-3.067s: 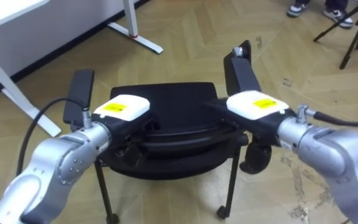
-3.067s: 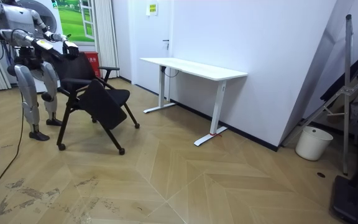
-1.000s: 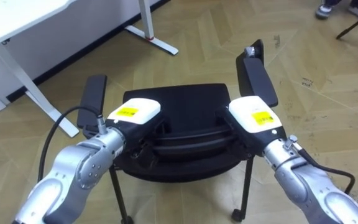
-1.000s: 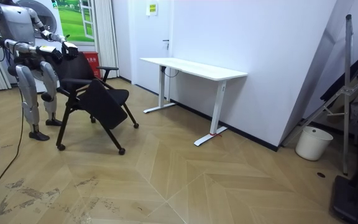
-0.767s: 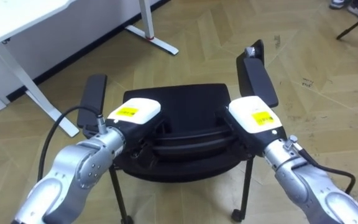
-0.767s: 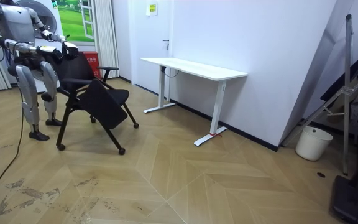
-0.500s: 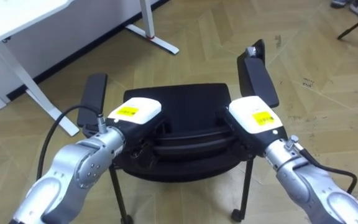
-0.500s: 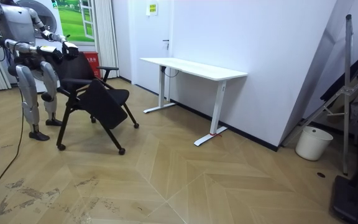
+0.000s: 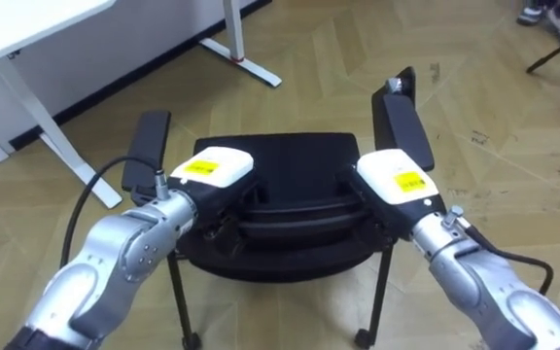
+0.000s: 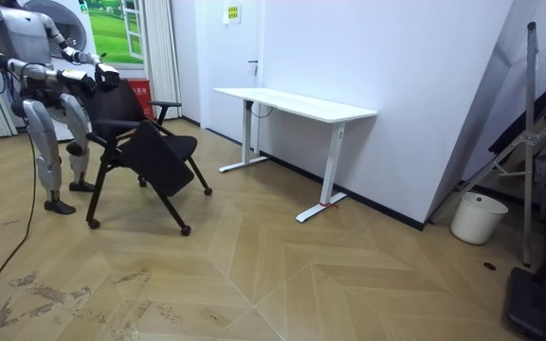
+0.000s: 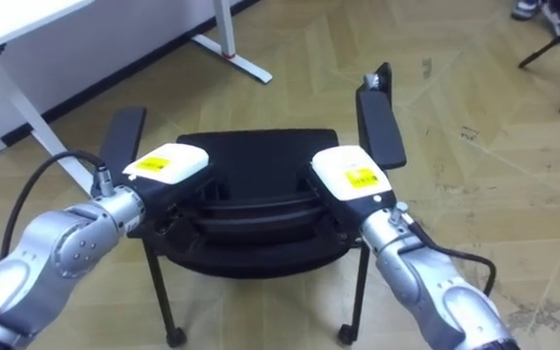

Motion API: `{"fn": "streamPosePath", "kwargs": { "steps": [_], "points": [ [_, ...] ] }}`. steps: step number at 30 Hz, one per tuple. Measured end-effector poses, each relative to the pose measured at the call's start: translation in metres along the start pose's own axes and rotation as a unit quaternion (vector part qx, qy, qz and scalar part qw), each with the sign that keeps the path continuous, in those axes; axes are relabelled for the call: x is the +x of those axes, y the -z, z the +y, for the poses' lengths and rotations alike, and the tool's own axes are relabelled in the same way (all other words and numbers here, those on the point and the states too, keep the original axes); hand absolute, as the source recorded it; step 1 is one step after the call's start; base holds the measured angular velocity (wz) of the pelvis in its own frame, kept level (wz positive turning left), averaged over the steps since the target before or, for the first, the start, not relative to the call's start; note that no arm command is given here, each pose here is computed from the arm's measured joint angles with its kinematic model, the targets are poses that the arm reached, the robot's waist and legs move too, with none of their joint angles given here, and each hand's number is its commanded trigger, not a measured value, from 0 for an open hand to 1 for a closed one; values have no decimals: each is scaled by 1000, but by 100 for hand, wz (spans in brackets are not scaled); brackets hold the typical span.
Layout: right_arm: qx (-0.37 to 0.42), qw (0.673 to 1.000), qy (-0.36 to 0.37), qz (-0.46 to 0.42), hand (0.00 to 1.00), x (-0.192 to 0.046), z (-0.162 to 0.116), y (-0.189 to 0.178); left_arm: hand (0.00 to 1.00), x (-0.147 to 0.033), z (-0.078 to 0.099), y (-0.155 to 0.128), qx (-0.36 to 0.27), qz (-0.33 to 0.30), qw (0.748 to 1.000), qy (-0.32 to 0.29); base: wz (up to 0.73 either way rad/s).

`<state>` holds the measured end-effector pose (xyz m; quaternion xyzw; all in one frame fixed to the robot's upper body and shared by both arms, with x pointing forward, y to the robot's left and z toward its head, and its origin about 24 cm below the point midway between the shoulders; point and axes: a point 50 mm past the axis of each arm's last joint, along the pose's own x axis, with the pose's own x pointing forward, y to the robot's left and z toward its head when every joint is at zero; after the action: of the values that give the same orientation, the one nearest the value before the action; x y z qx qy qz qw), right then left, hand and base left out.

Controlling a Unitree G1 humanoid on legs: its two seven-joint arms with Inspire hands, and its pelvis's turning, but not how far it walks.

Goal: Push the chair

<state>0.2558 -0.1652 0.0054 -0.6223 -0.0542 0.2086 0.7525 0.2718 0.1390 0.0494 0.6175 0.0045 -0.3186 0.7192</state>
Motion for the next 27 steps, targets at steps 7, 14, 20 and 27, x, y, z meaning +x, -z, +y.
{"fn": "streamPosePath", "kwargs": {
  "steps": [7, 14, 20, 27],
  "points": [
    [8, 1000, -17, -7, 100, 0, 9, 0, 100, 4, -8, 6, -8, 0, 1000, 17, 6],
    [-5, 1000, -7, -7, 100, 2, 5, 4, 100, 6, -8, 7, -25, -6, 1000, 13, 16],
    [-11, 1000, 5, -8, 100, -5, 3, 9, 100, 6, -6, 5, -41, -28, 999, 13, -1],
    [-32, 999, 22, -23, 100, -13, 1, 6, 100, 2, -4, 5, -40, -41, 998, 13, -14]
  ]
}}
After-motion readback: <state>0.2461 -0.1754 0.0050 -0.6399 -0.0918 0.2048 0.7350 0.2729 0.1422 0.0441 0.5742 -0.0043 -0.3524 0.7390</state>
